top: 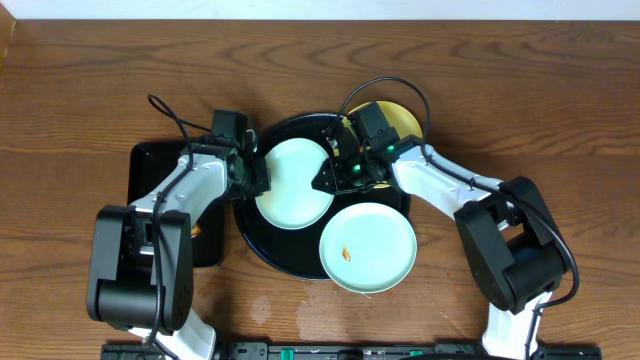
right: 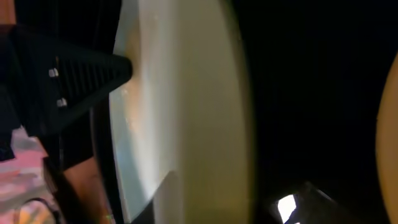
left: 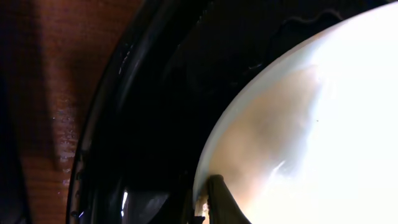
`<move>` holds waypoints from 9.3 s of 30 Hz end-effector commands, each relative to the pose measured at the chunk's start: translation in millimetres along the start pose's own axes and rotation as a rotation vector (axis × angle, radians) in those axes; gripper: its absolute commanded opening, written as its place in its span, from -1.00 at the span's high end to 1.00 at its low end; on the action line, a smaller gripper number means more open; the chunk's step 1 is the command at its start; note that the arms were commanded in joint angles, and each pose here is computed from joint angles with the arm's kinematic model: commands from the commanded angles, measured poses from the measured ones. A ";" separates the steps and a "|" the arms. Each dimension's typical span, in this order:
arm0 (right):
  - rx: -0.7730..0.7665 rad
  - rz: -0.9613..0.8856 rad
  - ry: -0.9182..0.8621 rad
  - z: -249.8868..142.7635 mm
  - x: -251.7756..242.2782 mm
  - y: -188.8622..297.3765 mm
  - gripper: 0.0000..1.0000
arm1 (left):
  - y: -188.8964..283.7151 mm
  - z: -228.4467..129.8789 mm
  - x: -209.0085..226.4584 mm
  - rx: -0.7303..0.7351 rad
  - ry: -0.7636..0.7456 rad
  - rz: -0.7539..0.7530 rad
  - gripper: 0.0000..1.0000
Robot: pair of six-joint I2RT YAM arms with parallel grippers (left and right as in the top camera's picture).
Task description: Clean dirty plates on tray and stack at the side
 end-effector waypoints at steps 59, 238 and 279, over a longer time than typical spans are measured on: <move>-0.462 -0.698 0.626 19.5 85.8 151.5 0.98 | 173.4 -31.5 -21.2 -0.298 -0.066 -0.067 -0.17; -0.322 -0.138 -0.024 61.7 -173.4 127.3 0.97 | 159.3 -34.8 -4.7 -0.240 -0.003 0.038 -0.17; -0.378 -0.777 0.166 60.8 -77.1 134.0 0.98 | 122.5 -18.9 7.4 -0.149 0.035 0.029 0.74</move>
Point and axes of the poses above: each gripper's point midway between its finger pads, its own y axis back along the fingers, its own x axis along the line the jaws close on, z = x × y, the point moved 3 cm from there along y, back along the fingers
